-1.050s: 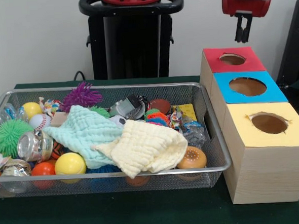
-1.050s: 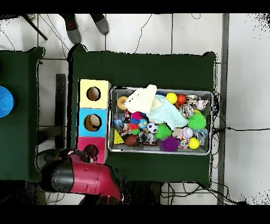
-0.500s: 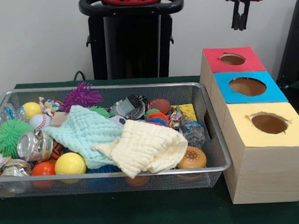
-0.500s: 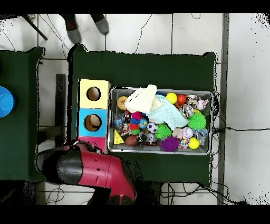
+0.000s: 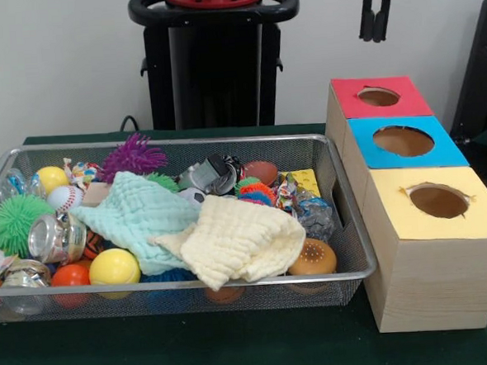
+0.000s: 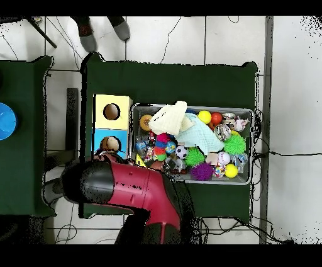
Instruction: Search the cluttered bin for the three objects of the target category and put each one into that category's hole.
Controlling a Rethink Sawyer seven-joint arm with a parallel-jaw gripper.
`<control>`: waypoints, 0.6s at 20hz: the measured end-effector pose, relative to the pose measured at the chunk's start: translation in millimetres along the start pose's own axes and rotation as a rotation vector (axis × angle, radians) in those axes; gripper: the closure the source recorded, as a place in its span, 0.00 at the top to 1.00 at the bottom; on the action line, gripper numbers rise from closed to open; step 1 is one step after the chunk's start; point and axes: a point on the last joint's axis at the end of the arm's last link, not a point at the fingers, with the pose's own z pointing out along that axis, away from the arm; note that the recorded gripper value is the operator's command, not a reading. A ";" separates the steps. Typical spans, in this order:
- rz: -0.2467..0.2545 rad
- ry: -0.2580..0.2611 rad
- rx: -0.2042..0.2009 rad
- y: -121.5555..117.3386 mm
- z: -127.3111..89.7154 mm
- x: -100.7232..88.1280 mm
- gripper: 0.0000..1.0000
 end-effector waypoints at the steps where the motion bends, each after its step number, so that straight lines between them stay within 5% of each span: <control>1: 0.002 -0.007 0.001 -2.6 -6.6 -11.8 0.00; 12: 0.011 -0.071 0.011 -19.7 -28.0 -64.1 0.00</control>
